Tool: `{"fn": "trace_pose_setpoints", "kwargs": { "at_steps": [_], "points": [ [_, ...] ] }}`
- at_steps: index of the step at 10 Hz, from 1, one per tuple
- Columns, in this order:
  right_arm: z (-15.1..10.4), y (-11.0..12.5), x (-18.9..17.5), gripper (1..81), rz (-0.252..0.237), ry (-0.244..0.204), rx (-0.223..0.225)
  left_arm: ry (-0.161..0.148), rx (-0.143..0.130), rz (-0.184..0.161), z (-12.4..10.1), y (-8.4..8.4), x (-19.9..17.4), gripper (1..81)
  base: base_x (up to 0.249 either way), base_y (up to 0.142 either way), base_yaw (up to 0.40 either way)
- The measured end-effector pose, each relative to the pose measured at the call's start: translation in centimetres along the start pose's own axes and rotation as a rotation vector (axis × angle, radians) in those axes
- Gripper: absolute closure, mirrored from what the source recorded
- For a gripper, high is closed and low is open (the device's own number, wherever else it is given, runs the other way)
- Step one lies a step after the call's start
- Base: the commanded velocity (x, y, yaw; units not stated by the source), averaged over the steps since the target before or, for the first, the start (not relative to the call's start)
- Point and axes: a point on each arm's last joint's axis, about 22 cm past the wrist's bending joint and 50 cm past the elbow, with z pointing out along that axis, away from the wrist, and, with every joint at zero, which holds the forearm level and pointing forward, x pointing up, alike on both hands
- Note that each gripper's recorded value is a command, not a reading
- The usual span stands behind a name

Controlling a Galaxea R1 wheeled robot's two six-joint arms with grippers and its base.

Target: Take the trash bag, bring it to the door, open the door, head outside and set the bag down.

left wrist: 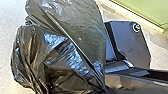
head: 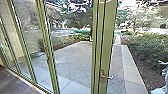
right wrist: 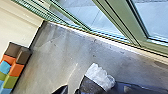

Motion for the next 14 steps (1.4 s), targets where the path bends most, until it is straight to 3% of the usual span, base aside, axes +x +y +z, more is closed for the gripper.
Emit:
{"fn": "trace_pose_setpoints", "kwargs": {
  "at_steps": [3, 6, 8, 10, 14],
  "points": [
    [-1.9, -1.6, 3.9, 1.0, 0.018, -0.008, -0.013, 0.0, -0.001, 0.0, 0.0, 0.1, 0.0, 81.1, 0.0, 0.0, 0.0],
    [-3.3, -2.4, 7.3, 1.0, 0.042, -0.006, -0.058, -0.001, -0.002, 0.0, 0.0, 0.2, 0.0, 81.1, 0.0, 0.0, 0.0],
    [-3.2, -3.1, 9.2, 1.0, 0.073, -0.007, -0.09, 0.0, -0.002, 0.0, 0.0, 0.2, 0.1, 81.1, 0.0, 0.0, 0.0],
    [-1.9, -4.4, 10.3, 1.0, 0.06, -0.022, -0.089, 0.002, -0.002, 0.0, 0.0, 0.2, 0.2, 81.1, 0.0, 0.0, 0.0],
    [-0.6, -4.3, 13.7, 1.0, 0.065, -0.013, -0.111, 0.001, -0.002, -0.001, 0.1, 0.2, 0.2, 81.1, 0.0, 0.0, 0.0]
  ]
}}
